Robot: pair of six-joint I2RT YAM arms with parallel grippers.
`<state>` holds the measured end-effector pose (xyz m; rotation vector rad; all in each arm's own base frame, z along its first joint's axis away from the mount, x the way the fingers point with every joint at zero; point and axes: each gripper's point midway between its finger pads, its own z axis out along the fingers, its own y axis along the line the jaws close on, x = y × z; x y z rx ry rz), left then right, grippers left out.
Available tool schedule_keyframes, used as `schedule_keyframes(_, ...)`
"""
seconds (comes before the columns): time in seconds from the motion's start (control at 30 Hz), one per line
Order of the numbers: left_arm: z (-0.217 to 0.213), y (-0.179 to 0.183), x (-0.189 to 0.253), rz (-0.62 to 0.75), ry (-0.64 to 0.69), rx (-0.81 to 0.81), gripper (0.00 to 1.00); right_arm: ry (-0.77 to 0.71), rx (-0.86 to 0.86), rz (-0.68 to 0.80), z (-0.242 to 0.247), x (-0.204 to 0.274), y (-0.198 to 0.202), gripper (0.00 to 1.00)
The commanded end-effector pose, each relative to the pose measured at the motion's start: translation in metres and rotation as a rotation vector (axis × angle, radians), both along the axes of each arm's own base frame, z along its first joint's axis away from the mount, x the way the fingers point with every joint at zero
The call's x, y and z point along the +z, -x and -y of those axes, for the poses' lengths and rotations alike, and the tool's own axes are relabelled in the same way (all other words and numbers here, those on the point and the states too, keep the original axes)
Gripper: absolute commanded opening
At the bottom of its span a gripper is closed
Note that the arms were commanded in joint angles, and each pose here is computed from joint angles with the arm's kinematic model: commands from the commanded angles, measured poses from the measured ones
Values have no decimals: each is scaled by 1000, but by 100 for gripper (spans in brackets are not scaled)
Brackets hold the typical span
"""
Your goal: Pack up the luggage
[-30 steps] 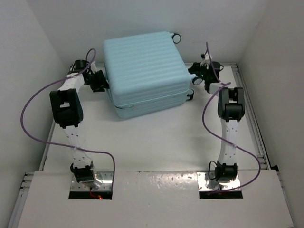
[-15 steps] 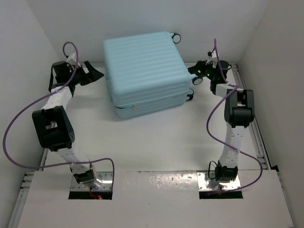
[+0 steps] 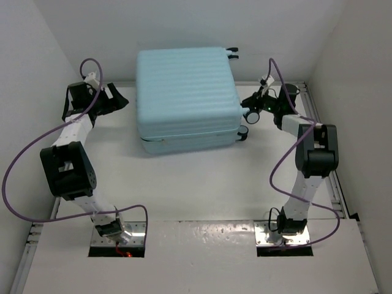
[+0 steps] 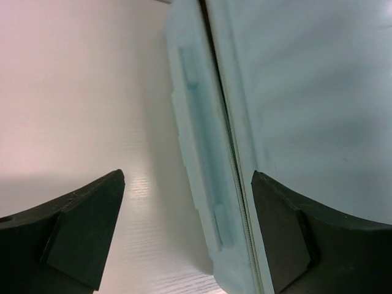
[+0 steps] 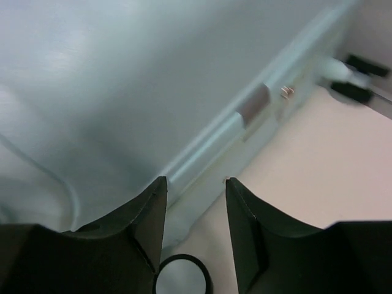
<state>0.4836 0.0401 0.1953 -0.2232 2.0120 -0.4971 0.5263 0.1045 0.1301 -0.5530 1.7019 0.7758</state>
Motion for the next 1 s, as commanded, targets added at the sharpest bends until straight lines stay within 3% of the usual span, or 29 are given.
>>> schedule_keyframes(0.0, 1, -2, 29, 55, -120, -7, 90, 90, 378, 269, -51, 68, 74, 43)
schedule_keyframes(0.07, 1, 2, 37, 63, -163, 8, 90, 121, 490, 267, -77, 56, 106, 43)
schedule_keyframes(0.1, 5, 8, 34, 35, -177, 6, 90, 179, 518, 400, -80, 77, 114, 43)
schedule_keyframes(0.2, -12, 27, 26, -38, -235, 101, 90, 190, 630, 417, -103, 84, 154, 43)
schedule_keyframes(0.43, -108, 111, 23, -210, -300, 533, 92, 170, 886, 359, -164, 94, 234, 46)
schedule_keyframes(0.5, -123, 130, 27, -217, -263, 560, 95, 154, 927, 363, -178, 94, 249, 47)
schedule_keyframes(0.7, -100, 171, -27, -421, -131, 484, 95, 110, 1032, 387, -213, 101, 305, 49)
schedule_keyframes(0.77, -90, 175, -46, -480, -69, 462, 95, 91, 1021, 415, -224, 113, 305, 50)
schedule_keyframes(0.8, -81, 172, -60, -523, -35, 445, 94, 69, 999, 334, -223, 116, 304, 53)
schedule_keyframes(0.83, -76, 170, -67, -543, -22, 436, 94, 63, 948, 385, -222, 127, 289, 56)
schedule_keyframes(0.87, -71, 168, -73, -566, -5, 444, 94, 35, 894, 302, -218, 134, 285, 58)
schedule_keyframes(0.93, -59, 162, -93, -617, 19, 422, 94, 33, 714, 380, -196, 151, 241, 62)
schedule_keyframes(0.97, -53, 153, -96, -609, 23, 424, 94, -16, 646, 350, -187, 163, 233, 66)
